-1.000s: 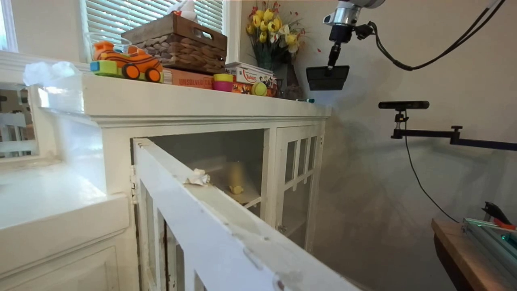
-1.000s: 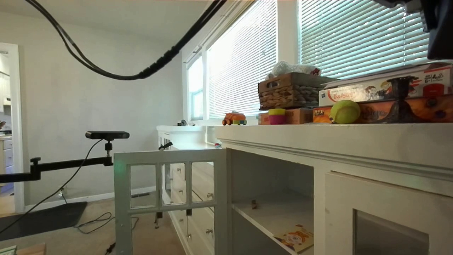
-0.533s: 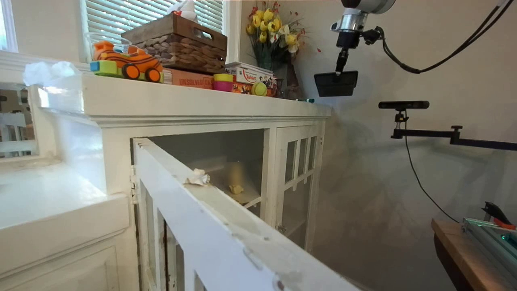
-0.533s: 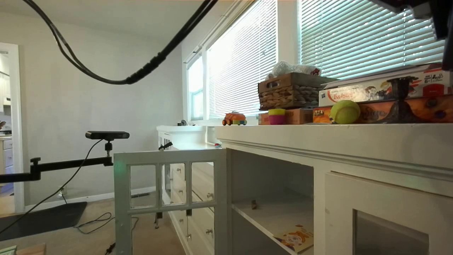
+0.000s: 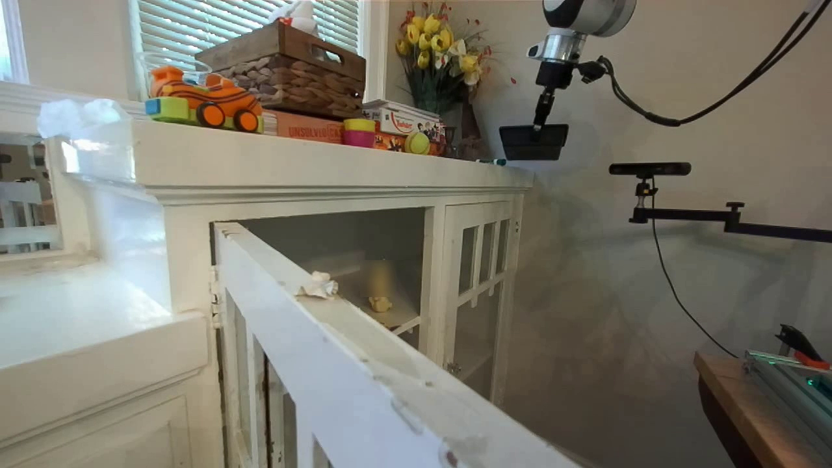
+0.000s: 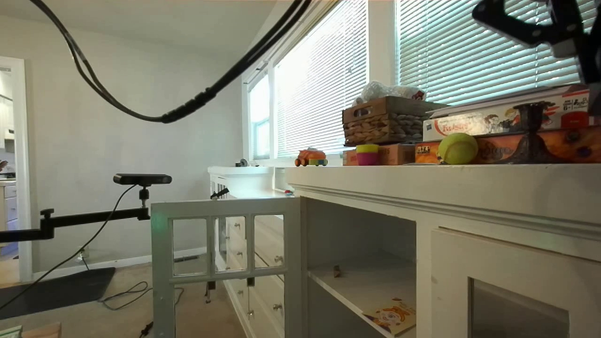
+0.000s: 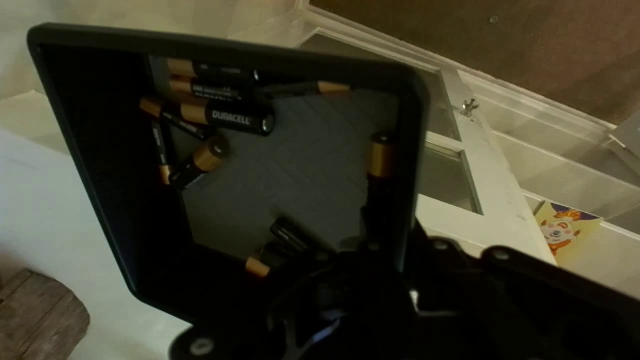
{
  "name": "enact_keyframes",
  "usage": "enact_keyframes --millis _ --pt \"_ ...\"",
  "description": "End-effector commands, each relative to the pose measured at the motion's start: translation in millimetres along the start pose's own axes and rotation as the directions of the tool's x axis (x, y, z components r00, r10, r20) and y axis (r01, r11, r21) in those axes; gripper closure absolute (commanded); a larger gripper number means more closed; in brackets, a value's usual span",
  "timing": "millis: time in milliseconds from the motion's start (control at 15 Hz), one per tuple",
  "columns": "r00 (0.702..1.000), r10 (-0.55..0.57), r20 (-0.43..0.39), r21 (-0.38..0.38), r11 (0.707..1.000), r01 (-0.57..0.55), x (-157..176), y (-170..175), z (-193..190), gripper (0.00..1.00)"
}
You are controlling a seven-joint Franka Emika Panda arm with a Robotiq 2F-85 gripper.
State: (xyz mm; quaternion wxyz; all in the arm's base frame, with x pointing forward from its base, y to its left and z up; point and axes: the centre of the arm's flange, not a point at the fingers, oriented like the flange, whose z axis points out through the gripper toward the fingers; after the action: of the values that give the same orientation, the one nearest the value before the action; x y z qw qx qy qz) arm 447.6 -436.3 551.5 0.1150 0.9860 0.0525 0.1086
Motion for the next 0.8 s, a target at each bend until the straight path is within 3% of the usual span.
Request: enact_keyframes --millis 0,467,733 --pt "0.996 -0.071 -0.063 -0.018 0.997 0.070 10 -11 3 0.97" --pt "0.980 -0.177 -0.095 0.018 0.984 0.179 37 -13 13 0.97" --pt "0.974 -0.206 -0.090 -0.004 0.978 0.206 40 -13 9 0.97"
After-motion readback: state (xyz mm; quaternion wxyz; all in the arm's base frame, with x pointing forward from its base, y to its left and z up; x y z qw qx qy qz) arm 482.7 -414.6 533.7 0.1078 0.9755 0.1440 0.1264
